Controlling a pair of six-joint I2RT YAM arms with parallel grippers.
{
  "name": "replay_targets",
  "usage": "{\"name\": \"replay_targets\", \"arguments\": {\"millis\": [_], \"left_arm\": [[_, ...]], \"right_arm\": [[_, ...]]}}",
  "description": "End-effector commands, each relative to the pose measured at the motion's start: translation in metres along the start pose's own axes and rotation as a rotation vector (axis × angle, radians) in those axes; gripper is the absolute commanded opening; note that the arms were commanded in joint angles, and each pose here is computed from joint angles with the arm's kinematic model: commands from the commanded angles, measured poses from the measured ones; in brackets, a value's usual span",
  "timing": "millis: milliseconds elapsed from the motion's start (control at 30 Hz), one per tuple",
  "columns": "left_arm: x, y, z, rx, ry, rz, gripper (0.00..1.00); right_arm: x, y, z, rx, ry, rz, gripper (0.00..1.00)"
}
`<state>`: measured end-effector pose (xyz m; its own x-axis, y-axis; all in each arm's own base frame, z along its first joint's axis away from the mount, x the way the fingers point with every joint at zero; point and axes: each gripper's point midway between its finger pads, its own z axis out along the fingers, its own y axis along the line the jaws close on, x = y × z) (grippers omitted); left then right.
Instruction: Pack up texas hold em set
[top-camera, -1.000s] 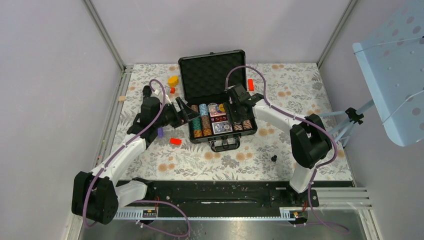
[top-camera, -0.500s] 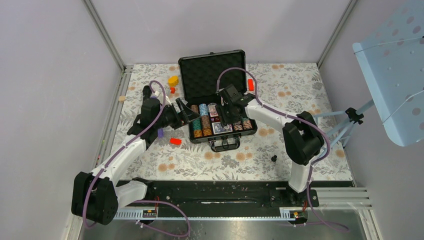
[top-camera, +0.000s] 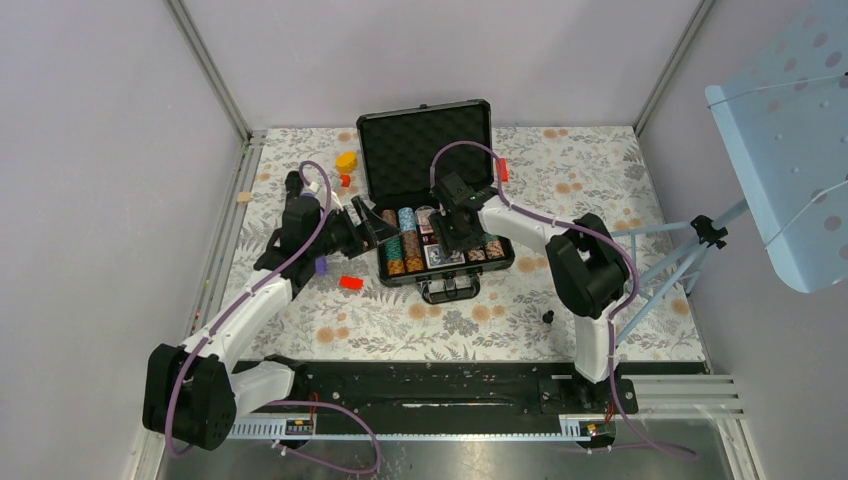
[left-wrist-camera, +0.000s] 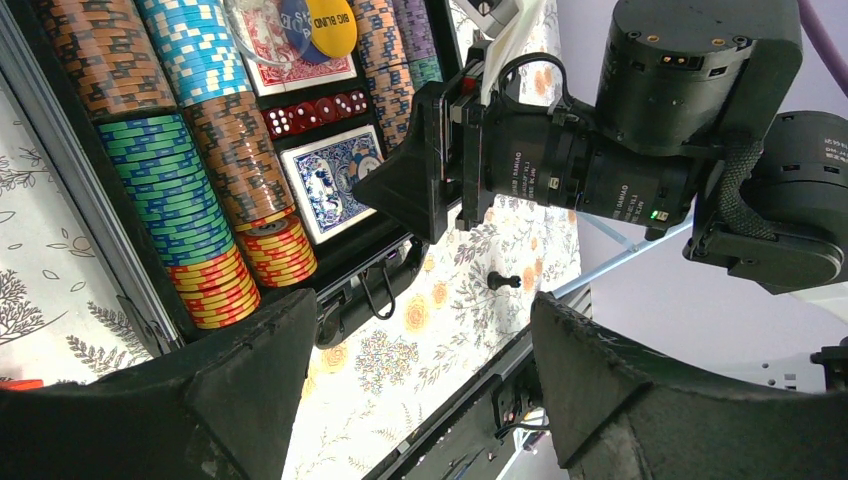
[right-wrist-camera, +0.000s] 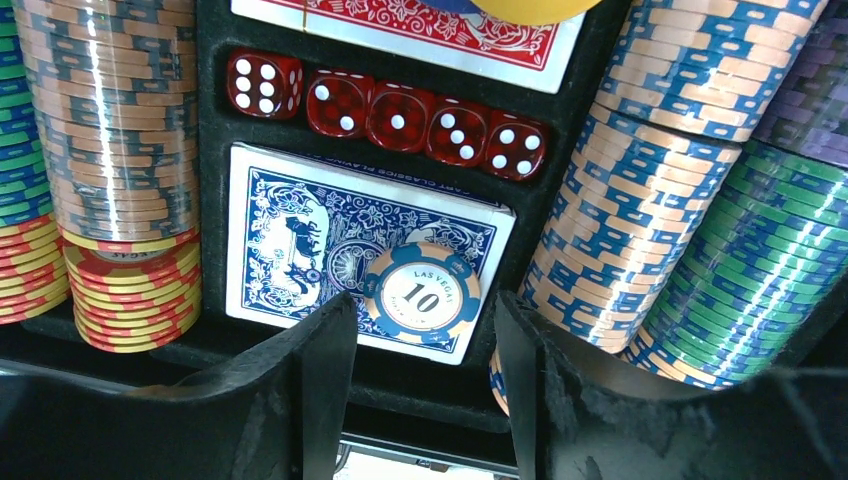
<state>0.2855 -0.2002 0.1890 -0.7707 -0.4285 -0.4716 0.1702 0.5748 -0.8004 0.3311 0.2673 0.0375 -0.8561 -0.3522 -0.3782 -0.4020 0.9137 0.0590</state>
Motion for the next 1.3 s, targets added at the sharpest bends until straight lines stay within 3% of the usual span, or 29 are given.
{"name": "replay_targets", "arguments": {"millis": [0,233,867,900,967,1033,1267], "left_arm": [[-0.004,-0.016,-0.004,0.068,-0.021,0.039,0.77],[-0.005,-0.017,-0.003,0.070,-0.021,0.040,0.77],[-0.006,-0.017,-0.003,0.066,-0.022,0.035,0.77],[-0.005,-0.017,-0.003,0.066,-0.021,0.035,0.77],[-0.005,-0.016,-0.002,0.067,-0.019,0.034,0.77],[-0.005,-0.016,-0.003,0.067,-0.021,0.035,0.77],[-0.003,-0.015,-0.003,0.066,-0.021,0.034,0.77]], "right_arm": [[0.003,-0.004,0.004,0.028,0.029,-0.015,0.59],[0.003,-0.002,0.005,0.017,0.032,-0.025,0.32],[-0.026,0.001,-0.044,-0.011,-0.122,-0.020,0.11],[-0.026,0.002,-0.044,-0.013,-0.123,-0.020,0.15],[-0.023,0.003,-0.040,-0.018,-0.105,-0.022,0.46],[-0.020,0.004,-0.034,-0.023,-0.080,-0.022,0.62],[-0.008,0.007,-0.007,-0.028,-0.003,-0.011,0.70]]}}
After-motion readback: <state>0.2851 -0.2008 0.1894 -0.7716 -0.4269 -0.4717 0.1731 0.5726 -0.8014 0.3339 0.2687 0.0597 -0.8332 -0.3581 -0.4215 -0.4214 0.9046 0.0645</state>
